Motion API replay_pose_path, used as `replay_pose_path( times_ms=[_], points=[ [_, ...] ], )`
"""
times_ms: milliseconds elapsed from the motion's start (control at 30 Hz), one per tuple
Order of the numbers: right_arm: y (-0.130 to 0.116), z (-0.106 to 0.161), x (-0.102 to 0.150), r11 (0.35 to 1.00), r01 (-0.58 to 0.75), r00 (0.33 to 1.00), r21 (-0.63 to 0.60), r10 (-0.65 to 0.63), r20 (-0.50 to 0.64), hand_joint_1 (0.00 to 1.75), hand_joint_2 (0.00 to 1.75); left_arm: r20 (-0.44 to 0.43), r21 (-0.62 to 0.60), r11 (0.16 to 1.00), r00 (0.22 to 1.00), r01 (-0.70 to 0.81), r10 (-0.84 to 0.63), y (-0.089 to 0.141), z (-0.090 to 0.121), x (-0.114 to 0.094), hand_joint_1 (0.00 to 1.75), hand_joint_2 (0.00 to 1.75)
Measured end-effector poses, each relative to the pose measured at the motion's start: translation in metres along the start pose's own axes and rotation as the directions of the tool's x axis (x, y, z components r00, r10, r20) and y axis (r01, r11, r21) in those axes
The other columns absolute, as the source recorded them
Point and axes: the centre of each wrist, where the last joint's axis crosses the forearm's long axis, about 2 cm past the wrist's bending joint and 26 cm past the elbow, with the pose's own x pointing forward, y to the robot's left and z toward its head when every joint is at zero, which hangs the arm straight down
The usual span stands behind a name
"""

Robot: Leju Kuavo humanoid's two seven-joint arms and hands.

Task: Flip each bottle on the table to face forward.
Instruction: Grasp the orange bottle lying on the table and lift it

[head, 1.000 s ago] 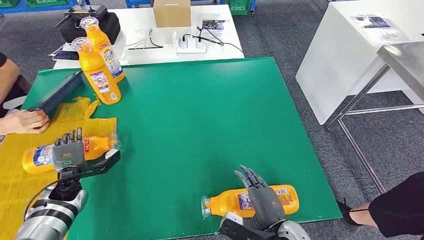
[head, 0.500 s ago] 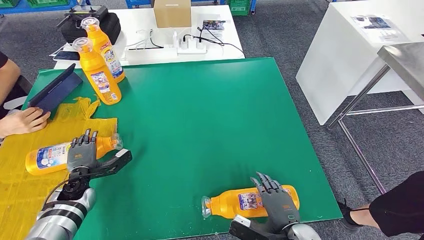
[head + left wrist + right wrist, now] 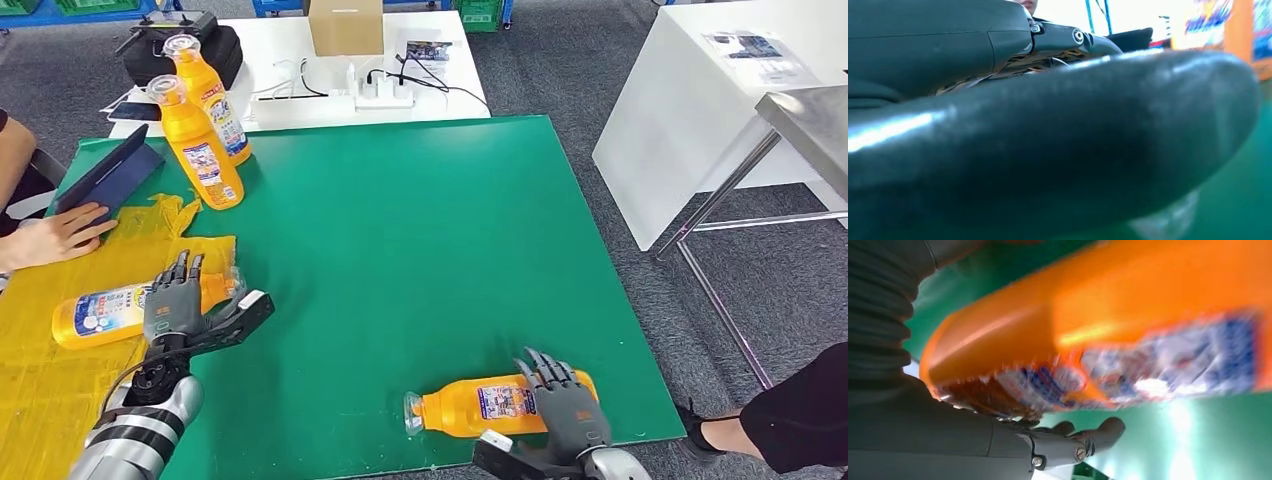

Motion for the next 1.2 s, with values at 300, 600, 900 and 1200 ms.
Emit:
replay_pose_path(
  times_ms=[300,600,900,1200],
  points=[
    [0.009,-0.011,-0.029,1.000,0.020,0.995,0.020,-0.017,-0.102,1.75,1.75,0.125,0.105,0.978,0.978,-0.178,0.165,0.018,0.016,0.026,0.00,0.00],
    [0.003,-0.022,-0.027,0.984,0.149,0.987,-0.093,-0.154,-0.048,1.75,1.75,0.294,0.189,0.875,0.876,-0.447,0.384,0.043,0.045,0.038,0.00,0.00],
    [0.000,-0.028,-0.013,0.957,0.244,0.969,-0.156,-0.247,0.003,1.75,1.75,0.384,0.184,0.811,0.800,-0.556,0.461,0.058,0.060,0.041,0.00,0.00],
    [-0.041,-0.041,0.026,0.742,0.453,0.891,-0.494,-0.378,0.251,1.75,1.75,0.501,-0.184,0.589,0.441,-0.787,0.745,0.065,0.084,0.052,0.00,0.00]
  ],
)
